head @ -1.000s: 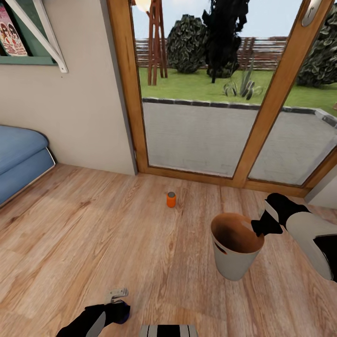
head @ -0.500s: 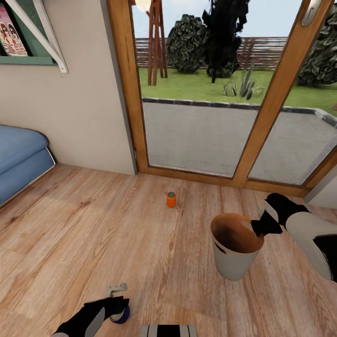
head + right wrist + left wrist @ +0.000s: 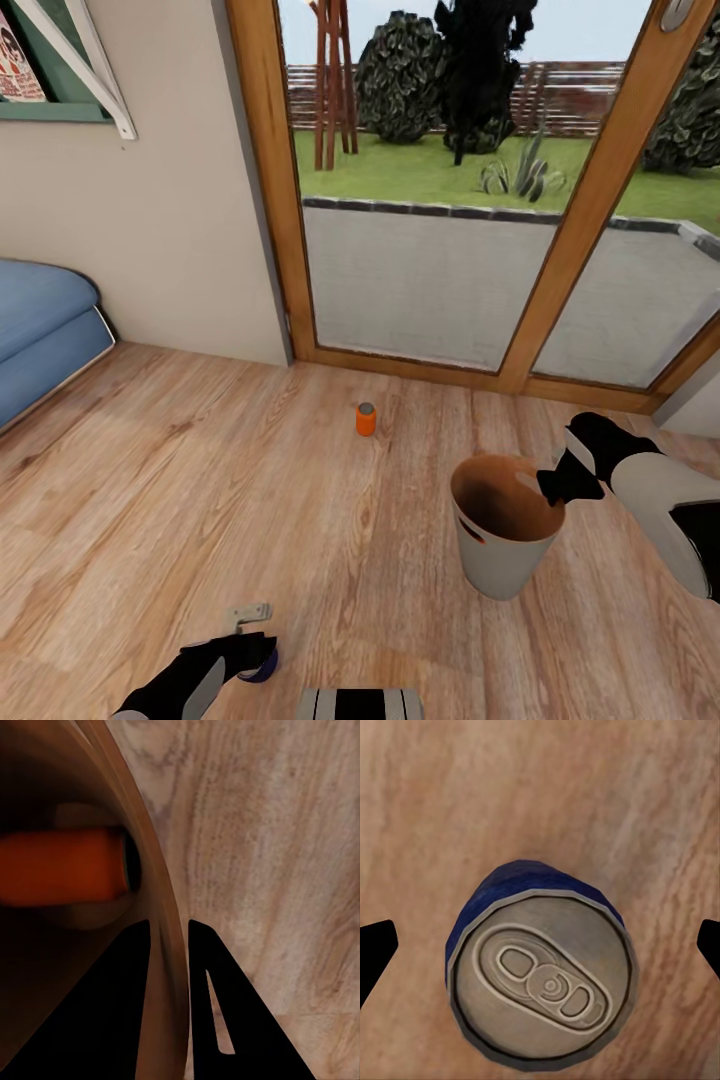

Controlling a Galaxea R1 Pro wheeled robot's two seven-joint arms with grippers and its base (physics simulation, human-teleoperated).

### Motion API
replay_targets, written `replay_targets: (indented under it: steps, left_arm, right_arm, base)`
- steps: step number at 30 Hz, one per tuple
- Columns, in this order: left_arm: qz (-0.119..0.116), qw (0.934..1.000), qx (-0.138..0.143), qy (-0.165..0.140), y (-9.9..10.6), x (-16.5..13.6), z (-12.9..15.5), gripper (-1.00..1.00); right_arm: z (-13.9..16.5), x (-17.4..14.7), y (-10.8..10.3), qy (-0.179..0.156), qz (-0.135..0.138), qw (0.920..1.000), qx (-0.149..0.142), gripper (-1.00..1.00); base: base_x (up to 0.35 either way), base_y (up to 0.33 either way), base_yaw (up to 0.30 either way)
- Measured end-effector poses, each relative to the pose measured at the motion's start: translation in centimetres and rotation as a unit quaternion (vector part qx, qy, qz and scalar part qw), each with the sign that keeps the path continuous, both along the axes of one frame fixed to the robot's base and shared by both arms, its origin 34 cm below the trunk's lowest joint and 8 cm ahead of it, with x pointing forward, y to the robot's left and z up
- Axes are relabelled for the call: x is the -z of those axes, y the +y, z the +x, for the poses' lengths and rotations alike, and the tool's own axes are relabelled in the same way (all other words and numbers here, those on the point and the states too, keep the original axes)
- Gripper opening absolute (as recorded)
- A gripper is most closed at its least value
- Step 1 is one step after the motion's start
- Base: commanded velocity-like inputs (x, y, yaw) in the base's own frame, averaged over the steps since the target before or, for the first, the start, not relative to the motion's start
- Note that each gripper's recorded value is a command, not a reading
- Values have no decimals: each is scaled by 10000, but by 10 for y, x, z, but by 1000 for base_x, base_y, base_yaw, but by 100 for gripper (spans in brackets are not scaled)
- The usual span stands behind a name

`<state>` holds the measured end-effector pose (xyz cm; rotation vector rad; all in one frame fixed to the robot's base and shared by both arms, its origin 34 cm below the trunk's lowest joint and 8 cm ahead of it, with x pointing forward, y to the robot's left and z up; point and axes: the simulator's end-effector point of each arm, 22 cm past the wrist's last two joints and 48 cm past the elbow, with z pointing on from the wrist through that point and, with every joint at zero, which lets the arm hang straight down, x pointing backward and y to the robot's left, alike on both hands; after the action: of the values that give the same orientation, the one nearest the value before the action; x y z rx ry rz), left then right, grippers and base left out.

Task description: Put the three can of soda from the living room inside the tash can in the kitchen.

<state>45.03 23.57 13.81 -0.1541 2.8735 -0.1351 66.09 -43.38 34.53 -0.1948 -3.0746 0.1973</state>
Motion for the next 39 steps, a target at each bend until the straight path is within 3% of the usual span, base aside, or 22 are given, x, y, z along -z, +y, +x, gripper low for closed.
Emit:
replay_targets:
  steps: [30,31,39]
  left_arm:
    - [-14,9999,6,165,-1,13,-12,100]
    - [-15,9999,7,165,-2,13,-12,-100]
    - [-48,9999,5,97,-4,12,-9,-100]
  right_arm:
    - [-5,20,1,153,27,9999,18,-100]
    - [-5,20,1,154,29,9999,19,-100]
    - [-6,20,0,163,7,9999,4,-100]
  base:
    - [0,0,0]
    - [0,0,0]
    - [0,0,0]
